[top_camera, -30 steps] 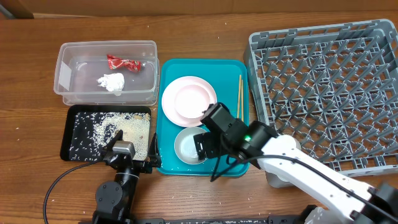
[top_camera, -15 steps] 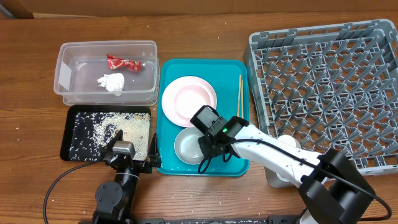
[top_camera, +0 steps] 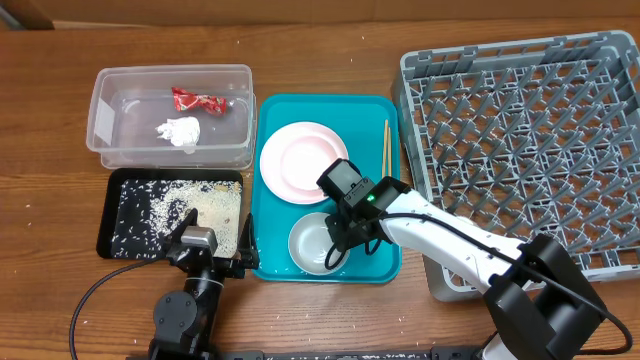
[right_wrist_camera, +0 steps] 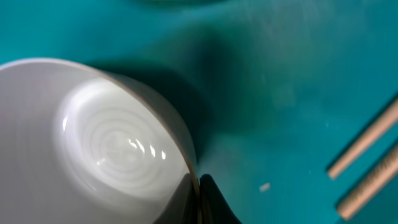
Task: Sort waste into correct bins and load items into the dishwasher
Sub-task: 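Reach the right gripper to the grey bowl rim and grasp it, then lift the grey bowl and place it into the dish rack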
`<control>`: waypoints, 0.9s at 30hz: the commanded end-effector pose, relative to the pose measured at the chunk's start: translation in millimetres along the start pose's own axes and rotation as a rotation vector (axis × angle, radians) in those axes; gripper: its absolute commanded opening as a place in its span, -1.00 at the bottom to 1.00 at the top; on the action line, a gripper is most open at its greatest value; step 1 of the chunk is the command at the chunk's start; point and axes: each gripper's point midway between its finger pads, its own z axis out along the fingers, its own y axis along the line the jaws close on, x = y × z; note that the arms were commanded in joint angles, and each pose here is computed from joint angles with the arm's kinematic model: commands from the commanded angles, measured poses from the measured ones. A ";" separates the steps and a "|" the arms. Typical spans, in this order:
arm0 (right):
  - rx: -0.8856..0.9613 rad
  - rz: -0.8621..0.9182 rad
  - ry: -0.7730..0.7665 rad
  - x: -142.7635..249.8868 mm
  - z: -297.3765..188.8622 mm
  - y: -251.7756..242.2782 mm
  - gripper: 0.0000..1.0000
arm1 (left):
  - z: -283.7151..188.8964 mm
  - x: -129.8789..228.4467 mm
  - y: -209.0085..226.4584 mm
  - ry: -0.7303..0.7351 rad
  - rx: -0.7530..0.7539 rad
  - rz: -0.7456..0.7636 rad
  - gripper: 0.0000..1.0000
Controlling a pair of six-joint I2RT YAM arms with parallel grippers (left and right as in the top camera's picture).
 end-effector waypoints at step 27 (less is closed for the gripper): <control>1.152 1.017 -0.670 15.2 -248.4 -303.4 -0.92 | -0.3 -1.4 4.3 -0.010 -0.020 0.017 0.99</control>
